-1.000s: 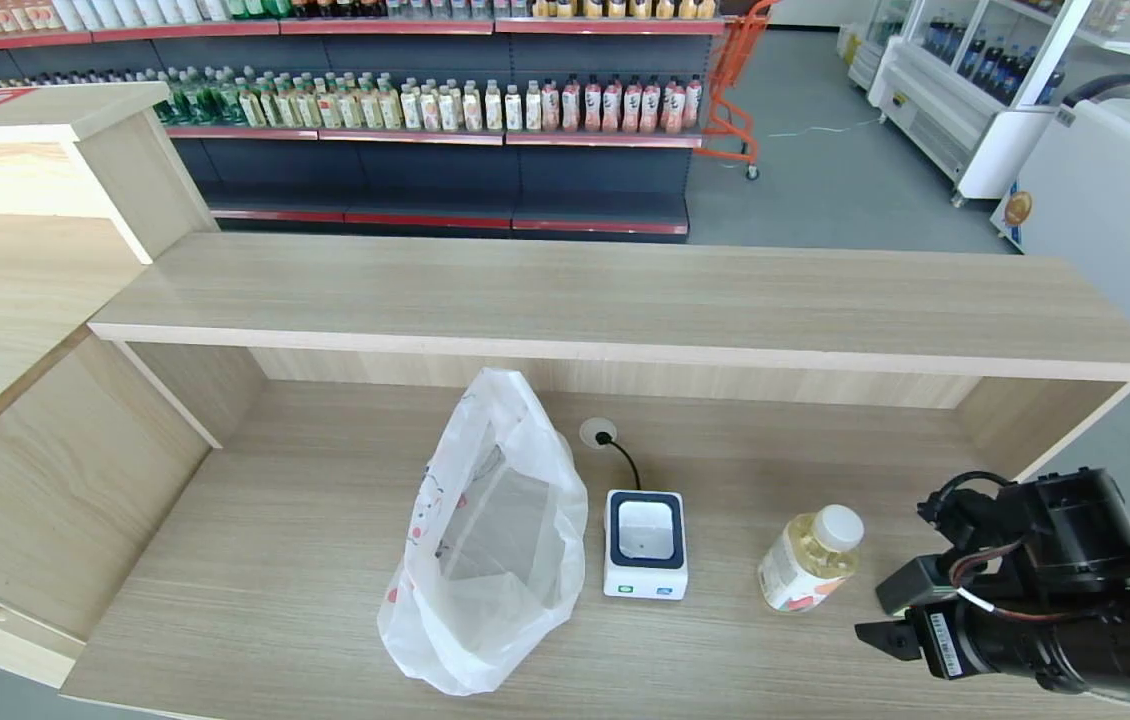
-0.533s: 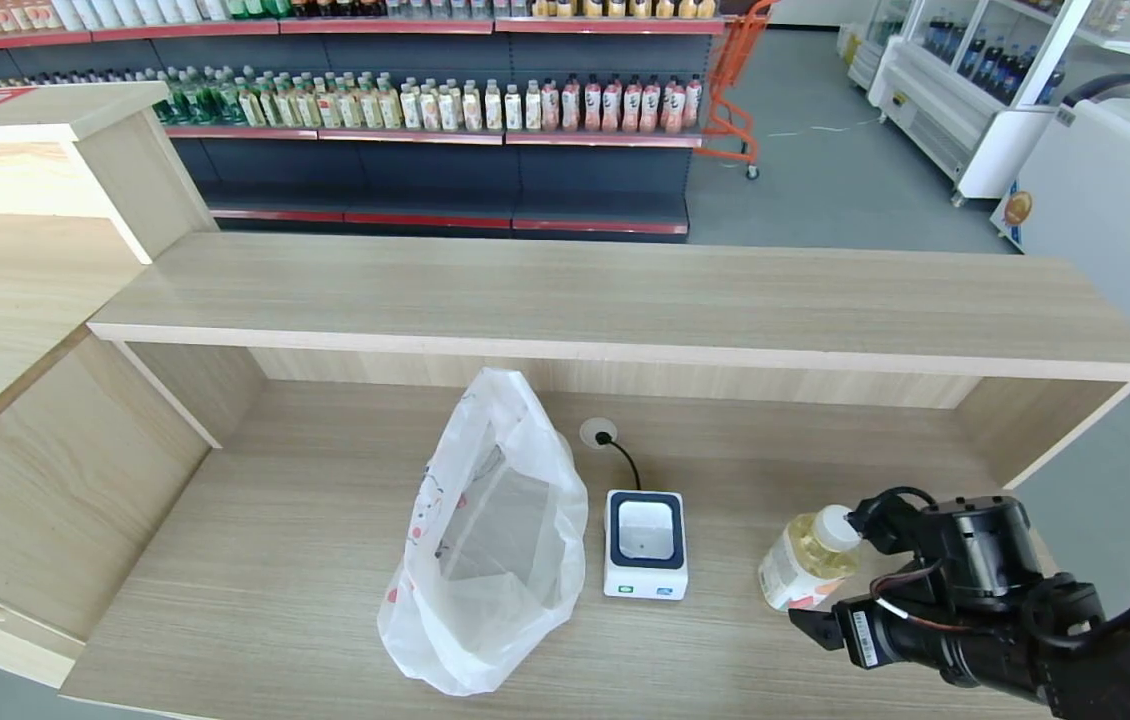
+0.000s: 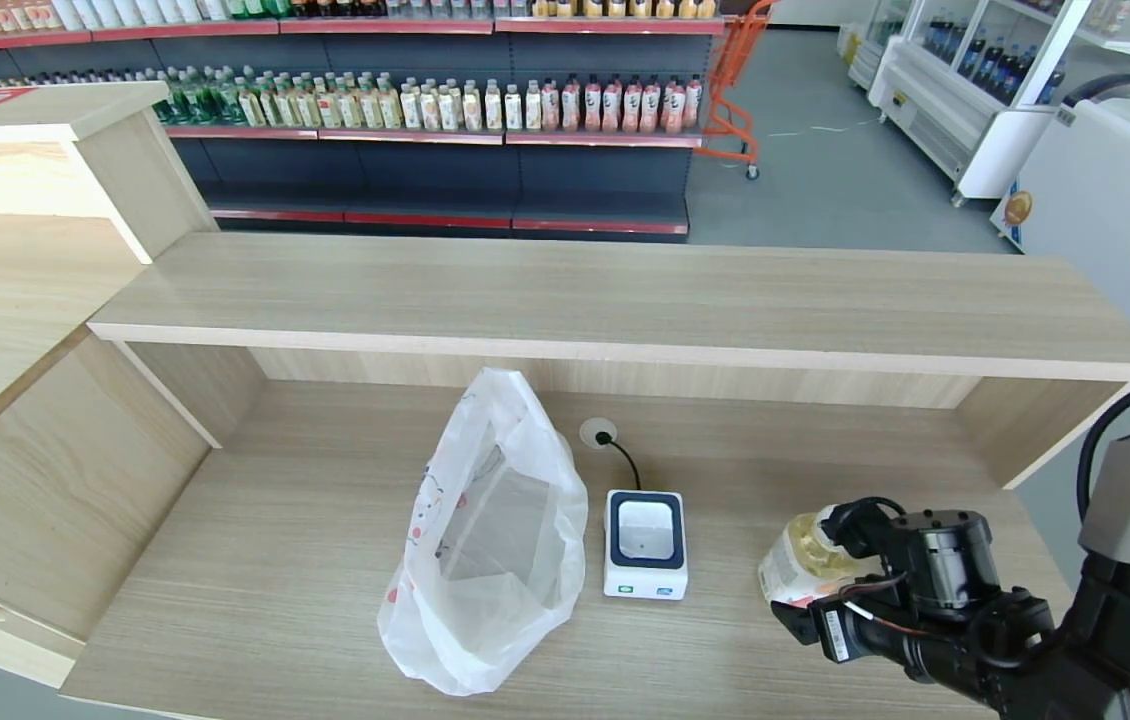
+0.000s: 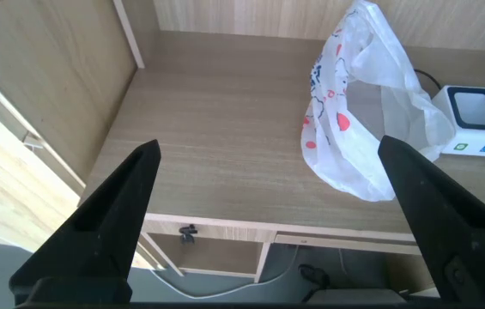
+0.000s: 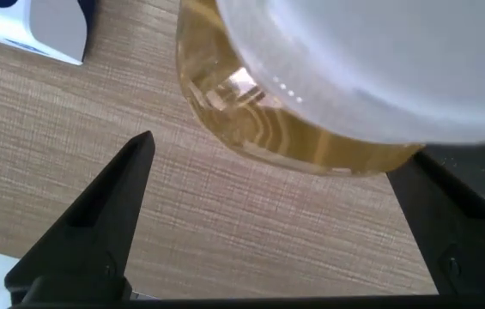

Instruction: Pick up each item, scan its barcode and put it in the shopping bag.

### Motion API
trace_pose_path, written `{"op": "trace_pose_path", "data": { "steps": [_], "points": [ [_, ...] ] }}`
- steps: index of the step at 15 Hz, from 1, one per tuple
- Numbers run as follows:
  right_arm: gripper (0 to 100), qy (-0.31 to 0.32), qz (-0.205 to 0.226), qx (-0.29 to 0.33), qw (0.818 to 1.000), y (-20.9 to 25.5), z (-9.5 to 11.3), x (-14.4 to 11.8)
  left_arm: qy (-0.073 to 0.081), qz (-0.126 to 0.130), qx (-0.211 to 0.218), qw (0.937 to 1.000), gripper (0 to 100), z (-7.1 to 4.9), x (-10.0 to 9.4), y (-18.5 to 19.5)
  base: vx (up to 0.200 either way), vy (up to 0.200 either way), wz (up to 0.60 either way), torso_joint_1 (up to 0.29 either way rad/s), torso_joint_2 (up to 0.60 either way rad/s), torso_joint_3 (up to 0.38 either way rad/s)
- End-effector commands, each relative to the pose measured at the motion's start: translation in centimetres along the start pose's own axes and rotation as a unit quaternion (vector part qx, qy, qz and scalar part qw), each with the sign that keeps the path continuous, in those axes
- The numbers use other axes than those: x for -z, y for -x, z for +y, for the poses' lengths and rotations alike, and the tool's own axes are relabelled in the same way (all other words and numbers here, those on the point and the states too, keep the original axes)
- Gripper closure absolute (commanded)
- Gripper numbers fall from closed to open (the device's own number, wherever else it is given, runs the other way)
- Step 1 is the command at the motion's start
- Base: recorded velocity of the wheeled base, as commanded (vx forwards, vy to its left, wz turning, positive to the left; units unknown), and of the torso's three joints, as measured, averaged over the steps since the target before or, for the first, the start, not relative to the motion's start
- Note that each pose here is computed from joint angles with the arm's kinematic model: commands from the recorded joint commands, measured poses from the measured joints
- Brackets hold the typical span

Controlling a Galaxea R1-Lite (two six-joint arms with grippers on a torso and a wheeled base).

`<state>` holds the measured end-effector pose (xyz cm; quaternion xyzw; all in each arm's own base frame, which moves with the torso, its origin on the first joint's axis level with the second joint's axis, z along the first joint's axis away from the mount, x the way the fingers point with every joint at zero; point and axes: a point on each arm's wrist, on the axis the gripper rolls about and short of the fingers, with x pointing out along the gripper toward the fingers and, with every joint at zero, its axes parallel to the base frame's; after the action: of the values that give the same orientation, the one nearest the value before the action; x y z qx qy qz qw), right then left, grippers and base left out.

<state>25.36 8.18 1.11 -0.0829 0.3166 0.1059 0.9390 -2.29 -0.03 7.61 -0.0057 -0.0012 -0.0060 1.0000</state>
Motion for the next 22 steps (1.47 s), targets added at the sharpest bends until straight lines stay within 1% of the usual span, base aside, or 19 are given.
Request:
{"op": "trace_pose_path", "data": {
  "steps": [1,3,5,8,14,20,22],
  "points": [
    [0,0.009,0.005,-0.006,1.0,-0.7,0.4,0.5,0.0,0.0,0.0,1.0,0,0.0,0.0,0.0,0.0,0.0,0.0,0.0,0.0,0.0],
    [0,0.013,-0.017,-0.011,1.0,-1.4,0.8,0.3,0.0,0.0,0.0,1.0,0,0.0,0.0,0.0,0.0,0.0,0.0,0.0,0.0,0.0],
    [0,0.026,-0.028,-0.015,0.999,-1.8,1.1,0.5,0.0,0.0,0.0,1.0,0,0.0,0.0,0.0,0.0,0.0,0.0,0.0,0.0,0.0],
    [0,0.026,-0.046,-0.015,0.999,-2.4,1.3,0.4,0.0,0.0,0.0,1.0,0,0.0,0.0,0.0,0.0,0.0,0.0,0.0,0.0,0.0],
    [0,0.018,-0.09,-0.012,0.996,-4.3,1.5,-1.3,0.0,0.0,0.0,1.0,0,0.0,0.0,0.0,0.0,0.0,0.0,0.0,0.0,0.0],
    [0,0.018,-0.148,-0.025,0.989,-4.6,2.6,-2.7,0.0,0.0,0.0,1.0,0,0.0,0.0,0.0,0.0,0.0,0.0,0.0,0.0,0.0],
    [0,0.013,-0.15,-0.026,0.988,-4.4,2.6,-2.6,0.0,0.0,0.0,1.0,0,0.0,0.0,0.0,0.0,0.0,0.0,0.0,0.0,0.0]
  ]
}}
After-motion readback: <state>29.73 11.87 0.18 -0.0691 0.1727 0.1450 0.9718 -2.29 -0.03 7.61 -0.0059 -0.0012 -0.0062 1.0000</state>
